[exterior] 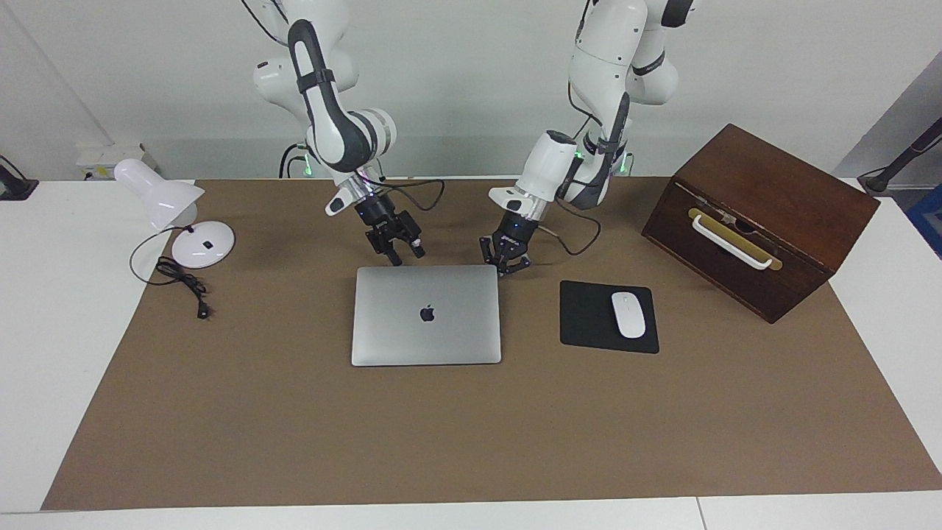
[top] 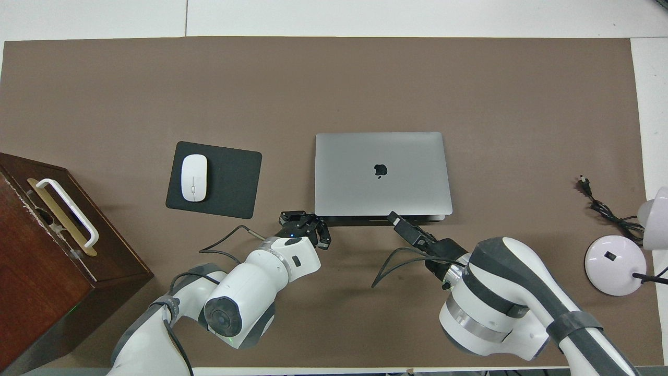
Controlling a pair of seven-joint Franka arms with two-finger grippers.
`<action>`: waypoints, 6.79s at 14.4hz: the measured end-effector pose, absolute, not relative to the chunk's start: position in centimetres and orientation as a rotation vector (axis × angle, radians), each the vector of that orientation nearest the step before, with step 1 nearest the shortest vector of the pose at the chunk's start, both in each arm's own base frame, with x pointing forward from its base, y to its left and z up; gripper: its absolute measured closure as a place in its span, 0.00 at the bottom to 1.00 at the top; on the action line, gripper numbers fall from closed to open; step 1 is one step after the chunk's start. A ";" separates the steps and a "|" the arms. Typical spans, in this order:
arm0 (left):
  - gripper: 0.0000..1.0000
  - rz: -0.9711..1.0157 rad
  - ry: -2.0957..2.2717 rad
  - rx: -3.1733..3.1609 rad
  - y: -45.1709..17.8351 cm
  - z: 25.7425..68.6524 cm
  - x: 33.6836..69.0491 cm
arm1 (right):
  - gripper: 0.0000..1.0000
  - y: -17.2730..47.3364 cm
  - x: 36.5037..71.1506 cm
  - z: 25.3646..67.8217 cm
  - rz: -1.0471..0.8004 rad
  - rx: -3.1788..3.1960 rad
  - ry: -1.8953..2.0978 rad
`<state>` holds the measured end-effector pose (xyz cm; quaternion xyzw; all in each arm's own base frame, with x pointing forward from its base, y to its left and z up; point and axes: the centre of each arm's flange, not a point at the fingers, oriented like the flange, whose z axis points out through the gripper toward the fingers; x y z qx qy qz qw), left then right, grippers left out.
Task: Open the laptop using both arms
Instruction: 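Lift the laptop lid upward with the right gripper, then push the lid farther open with the right gripper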
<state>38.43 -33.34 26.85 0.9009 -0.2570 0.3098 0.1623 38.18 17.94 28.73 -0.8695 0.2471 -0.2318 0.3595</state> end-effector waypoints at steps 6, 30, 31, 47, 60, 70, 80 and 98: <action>0.99 0.884 -0.734 2.571 -33.3 26.8 38.4 | 0.00 18.6 39.7 29.4 -0.614 -2.234 0.643; 0.99 0.889 -0.730 2.566 -33.6 26.8 38.8 | 0.00 22.2 45.9 33.6 -0.695 -2.166 0.642; 0.99 0.889 -0.730 2.566 -33.6 26.8 38.8 | 0.00 22.4 46.2 34.0 -0.702 -2.156 0.639; 0.99 0.890 -0.730 2.566 -33.6 26.8 38.8 | 0.00 24.5 52.1 38.3 -0.778 -2.018 0.620; 0.99 0.890 -0.730 2.566 -33.6 26.8 38.8 | 0.00 23.3 56.1 40.7 -0.835 -1.927 0.654; 0.99 0.890 -0.731 2.566 -33.6 26.8 38.8 | 0.00 23.3 58.6 41.8 -0.792 -1.884 0.695; 0.99 0.891 -0.730 2.566 -33.6 26.8 38.8 | 0.00 30.7 56.6 45.0 -0.660 -1.814 0.807; 0.99 0.886 -0.523 2.593 -34.4 27.0 39.5 | 0.00 27.7 62.7 51.2 -0.924 -1.909 0.603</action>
